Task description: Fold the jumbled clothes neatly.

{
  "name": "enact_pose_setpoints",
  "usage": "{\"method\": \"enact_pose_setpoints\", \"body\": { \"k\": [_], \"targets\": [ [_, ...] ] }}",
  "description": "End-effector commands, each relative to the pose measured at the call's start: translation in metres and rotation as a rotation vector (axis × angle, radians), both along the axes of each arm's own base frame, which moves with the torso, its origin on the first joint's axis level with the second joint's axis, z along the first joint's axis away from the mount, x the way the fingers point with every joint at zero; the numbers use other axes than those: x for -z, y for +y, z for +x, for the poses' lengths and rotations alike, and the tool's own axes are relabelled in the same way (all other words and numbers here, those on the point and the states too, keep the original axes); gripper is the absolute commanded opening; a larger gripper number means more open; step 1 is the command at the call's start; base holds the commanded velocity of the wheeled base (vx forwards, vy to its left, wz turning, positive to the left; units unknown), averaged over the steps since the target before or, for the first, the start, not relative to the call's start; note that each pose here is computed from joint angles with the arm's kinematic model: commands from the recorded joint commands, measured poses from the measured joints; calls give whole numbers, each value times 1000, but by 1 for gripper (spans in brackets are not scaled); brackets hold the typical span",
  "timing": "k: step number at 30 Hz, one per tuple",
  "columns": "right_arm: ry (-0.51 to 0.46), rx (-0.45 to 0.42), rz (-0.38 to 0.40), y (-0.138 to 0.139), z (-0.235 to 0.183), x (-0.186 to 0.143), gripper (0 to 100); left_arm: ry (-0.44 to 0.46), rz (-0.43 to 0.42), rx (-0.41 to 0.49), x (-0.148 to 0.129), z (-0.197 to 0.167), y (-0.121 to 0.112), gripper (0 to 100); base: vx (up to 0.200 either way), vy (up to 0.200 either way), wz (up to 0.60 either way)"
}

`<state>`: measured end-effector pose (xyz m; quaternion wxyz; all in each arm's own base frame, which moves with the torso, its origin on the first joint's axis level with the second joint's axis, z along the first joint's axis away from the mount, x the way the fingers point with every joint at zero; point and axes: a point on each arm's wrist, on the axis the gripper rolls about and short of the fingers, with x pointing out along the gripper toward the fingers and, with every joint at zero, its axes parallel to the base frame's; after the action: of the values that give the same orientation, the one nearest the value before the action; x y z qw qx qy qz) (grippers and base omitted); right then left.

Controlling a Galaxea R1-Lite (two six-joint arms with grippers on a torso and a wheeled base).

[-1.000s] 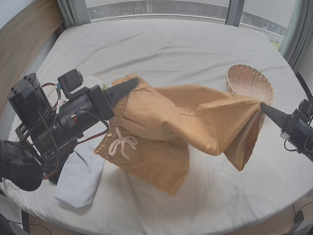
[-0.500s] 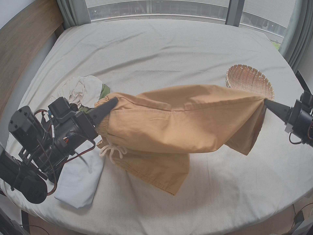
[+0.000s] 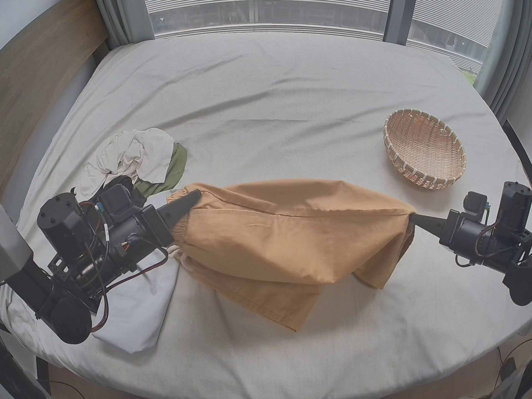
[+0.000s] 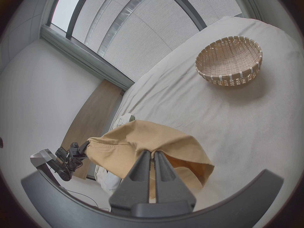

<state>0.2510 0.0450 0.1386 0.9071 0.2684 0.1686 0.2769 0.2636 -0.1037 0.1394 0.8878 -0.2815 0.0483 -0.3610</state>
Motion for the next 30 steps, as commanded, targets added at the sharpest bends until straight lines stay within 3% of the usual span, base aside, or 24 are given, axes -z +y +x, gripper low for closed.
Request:
{"method": "enact_pose_setpoints", "body": {
  "k": [1,4,5,18,30],
  "targets": [
    [68,-29,-1,4,6,32,0,24,5,2,6,1,0,0,0,0,0],
    [56,-43,8,5,6,31,0,24,5,0,6,3,0,0,0,0,0],
    [54,-47,10,5,6,31,100,29,7,-3,8,5,0,0,0,0,0],
    [79,-99,13,21,22,53,100,21,7,-2,7,5,-1,0,0,0,0],
    [166,-18,-19,17,36,94,100,12,6,-8,6,8,-1,0,0,0,0]
  ]
}}
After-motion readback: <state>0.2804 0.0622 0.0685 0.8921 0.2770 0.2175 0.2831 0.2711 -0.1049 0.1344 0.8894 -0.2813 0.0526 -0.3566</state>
